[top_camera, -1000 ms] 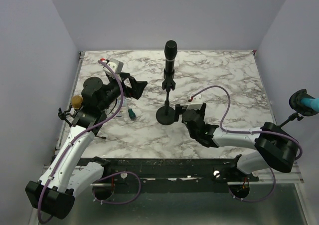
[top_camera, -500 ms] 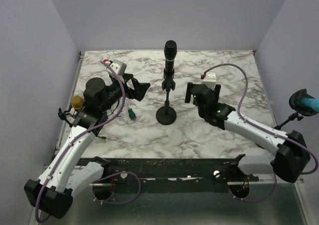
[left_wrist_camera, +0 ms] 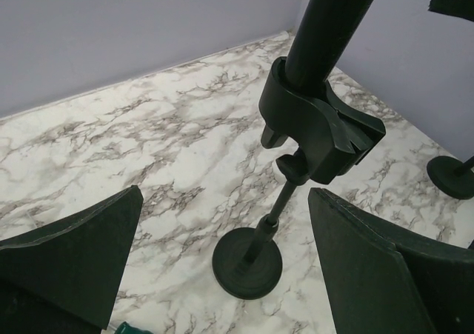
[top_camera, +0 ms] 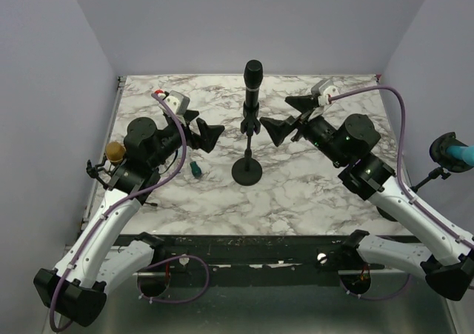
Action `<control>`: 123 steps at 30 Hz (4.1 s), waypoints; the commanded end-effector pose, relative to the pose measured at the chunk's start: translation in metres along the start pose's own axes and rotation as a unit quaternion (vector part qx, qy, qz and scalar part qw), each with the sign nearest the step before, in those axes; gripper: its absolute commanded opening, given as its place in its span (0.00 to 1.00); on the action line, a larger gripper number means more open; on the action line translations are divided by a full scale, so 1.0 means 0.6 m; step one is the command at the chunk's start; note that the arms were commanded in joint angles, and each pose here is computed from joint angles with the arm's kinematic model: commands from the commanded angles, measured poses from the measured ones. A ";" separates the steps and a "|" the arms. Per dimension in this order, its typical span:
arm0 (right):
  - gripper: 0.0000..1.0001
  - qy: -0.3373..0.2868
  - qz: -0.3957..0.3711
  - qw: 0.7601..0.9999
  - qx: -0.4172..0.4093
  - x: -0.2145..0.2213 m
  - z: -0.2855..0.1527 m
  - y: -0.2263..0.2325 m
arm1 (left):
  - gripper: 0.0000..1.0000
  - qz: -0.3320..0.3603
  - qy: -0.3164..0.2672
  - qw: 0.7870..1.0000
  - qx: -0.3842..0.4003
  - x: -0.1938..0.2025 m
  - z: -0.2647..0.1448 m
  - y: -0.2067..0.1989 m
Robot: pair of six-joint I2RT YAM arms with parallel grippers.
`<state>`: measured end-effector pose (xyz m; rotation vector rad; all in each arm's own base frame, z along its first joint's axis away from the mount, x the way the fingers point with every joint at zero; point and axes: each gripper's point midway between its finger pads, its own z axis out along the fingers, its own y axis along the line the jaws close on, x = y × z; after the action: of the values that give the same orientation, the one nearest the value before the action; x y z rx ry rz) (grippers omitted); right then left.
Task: Remove the microphone from the stand
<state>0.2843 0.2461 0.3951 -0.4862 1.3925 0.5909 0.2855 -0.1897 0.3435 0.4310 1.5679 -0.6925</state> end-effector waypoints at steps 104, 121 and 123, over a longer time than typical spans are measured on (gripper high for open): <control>0.01 -0.011 0.071 0.991 -0.110 -0.030 0.110 -0.004 | 0.90 0.076 -0.053 0.987 -0.131 0.045 0.156 -0.113; 0.01 -0.016 0.071 0.993 -0.096 -0.047 0.116 -0.011 | 0.00 0.096 -0.006 0.990 -0.102 0.088 0.148 -0.120; 0.01 -0.024 0.072 0.993 -0.090 -0.064 0.115 -0.014 | 0.00 0.095 -0.005 0.991 -0.099 0.094 0.147 -0.121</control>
<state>0.3454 0.2838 0.4009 -0.5505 1.4201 0.8392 0.3034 -0.3096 0.3208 0.3832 1.5057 -0.3827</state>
